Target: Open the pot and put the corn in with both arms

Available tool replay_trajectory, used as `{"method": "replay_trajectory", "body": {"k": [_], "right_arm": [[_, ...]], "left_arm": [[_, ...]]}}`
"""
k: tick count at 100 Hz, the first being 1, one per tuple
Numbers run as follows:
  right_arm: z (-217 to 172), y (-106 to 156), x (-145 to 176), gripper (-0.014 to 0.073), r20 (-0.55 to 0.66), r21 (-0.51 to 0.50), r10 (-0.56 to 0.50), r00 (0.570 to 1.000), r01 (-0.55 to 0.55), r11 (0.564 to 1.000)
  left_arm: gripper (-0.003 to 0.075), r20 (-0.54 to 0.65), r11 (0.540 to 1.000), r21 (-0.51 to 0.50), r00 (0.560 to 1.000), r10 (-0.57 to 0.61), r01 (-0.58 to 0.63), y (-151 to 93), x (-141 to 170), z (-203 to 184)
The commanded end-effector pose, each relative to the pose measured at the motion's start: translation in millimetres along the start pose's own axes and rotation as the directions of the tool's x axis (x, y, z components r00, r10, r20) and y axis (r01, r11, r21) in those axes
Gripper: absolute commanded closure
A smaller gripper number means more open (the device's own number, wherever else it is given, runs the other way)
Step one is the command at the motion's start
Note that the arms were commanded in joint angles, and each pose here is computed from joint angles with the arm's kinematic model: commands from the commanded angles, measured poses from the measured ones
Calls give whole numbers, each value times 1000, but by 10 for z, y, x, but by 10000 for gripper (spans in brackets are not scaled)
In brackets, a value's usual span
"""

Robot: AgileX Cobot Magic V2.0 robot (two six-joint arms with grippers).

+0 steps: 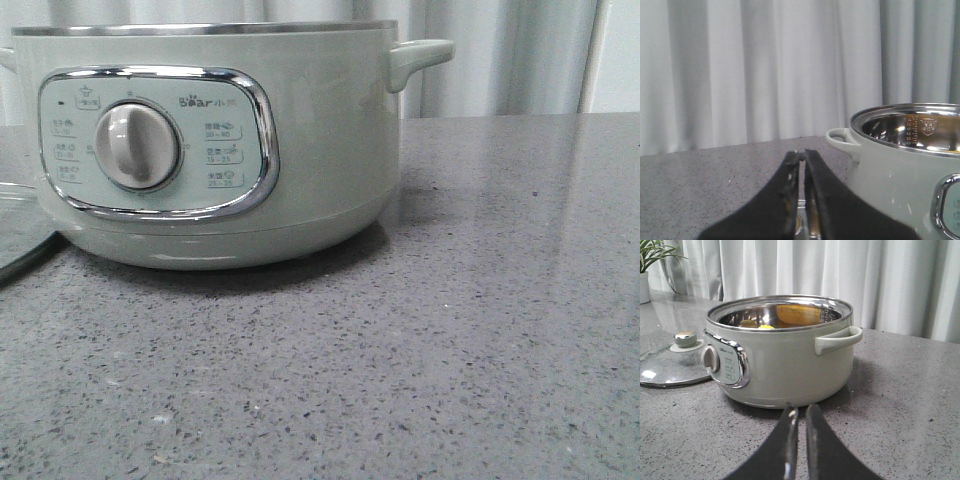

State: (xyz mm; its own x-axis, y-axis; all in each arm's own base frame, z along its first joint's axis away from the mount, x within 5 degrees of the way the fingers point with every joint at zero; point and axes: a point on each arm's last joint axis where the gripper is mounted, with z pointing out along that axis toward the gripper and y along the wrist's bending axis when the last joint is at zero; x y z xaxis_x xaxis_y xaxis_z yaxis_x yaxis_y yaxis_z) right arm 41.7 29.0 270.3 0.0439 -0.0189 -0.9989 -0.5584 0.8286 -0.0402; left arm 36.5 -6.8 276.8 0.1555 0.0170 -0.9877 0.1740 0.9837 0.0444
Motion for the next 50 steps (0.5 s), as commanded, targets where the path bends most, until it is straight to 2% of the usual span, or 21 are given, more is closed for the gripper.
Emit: {"method": "replay_trajectory", "body": {"k": [1, 13, 29, 50], "right_arm": [[-11, -13, -155, 643, 97, 15, -18, 995, 17, 1000], [-11, -13, -155, 643, 97, 15, -18, 995, 17, 1000], [-11, -13, -155, 643, 97, 15, -18, 995, 17, 1000], [-11, -13, -155, 643, 97, 15, -18, 995, 17, 1000]], "left_arm": [[741, 144, 1000, -2, 989, -26, 26, 6, -138, -58], [741, 139, 1000, -3, 990, -26, 27, 0, 16, -15], [741, 50, 1000, -4, 999, -18, 19, -12, 315, 37], [741, -14, 998, -57, 1000, -27, 26, 3, 646, 62]]}}
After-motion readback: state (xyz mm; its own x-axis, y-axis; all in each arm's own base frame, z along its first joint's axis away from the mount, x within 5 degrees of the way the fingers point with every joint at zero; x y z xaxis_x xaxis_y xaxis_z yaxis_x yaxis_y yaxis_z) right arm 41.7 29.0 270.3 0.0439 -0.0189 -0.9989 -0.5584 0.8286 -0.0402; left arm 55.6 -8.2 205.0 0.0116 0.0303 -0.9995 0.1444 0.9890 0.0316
